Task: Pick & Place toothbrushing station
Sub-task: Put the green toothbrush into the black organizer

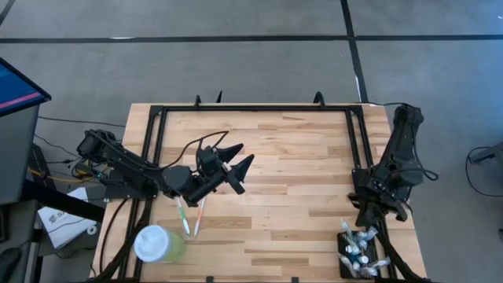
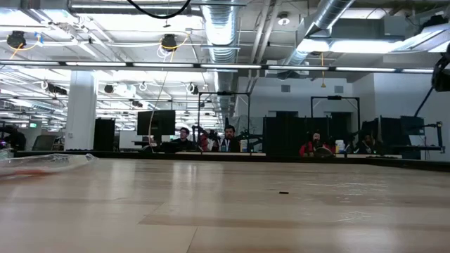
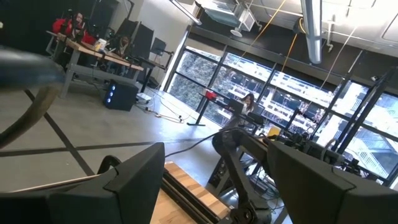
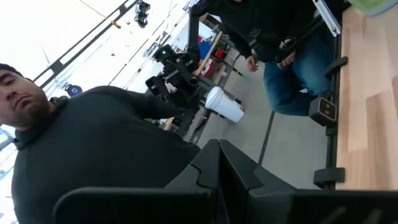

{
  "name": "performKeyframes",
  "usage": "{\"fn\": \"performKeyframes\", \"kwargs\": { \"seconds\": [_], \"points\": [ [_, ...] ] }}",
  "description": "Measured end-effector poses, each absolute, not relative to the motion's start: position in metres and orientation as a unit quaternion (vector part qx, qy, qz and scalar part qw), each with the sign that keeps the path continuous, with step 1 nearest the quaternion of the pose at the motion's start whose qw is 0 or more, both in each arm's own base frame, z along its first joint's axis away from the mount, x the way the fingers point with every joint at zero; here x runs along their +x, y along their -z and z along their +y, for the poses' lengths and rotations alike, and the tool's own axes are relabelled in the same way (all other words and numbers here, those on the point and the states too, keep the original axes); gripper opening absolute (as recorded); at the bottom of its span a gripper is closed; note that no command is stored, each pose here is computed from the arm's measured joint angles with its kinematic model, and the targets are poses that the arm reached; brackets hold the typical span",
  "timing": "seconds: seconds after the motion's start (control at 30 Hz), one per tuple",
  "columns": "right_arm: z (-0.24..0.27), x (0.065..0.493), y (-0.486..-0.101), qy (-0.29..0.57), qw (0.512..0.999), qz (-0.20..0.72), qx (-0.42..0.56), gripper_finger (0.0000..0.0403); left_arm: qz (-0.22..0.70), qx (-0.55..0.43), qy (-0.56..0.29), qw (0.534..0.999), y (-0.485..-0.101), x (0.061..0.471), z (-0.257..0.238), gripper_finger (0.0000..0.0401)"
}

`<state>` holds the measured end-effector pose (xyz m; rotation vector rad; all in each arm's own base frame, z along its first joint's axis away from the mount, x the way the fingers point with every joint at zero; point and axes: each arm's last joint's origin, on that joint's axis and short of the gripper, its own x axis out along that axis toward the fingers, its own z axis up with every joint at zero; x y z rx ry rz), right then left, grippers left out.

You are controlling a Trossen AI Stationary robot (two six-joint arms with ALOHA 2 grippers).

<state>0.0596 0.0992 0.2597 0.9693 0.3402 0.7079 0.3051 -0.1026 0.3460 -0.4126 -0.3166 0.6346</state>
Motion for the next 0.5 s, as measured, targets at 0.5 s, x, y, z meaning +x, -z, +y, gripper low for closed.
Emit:
{"fn": "performKeyframes", "kwargs": {
  "seconds": [0.5],
  "points": [
    [0.087, 0.082, -0.258, -0.318, 0.836, 0.144, 0.424, 0.0000, -0.153, -0.200, -0.309, 0.917, -0.346, 0.305, -0.103, 0.0278]
  ]
}}
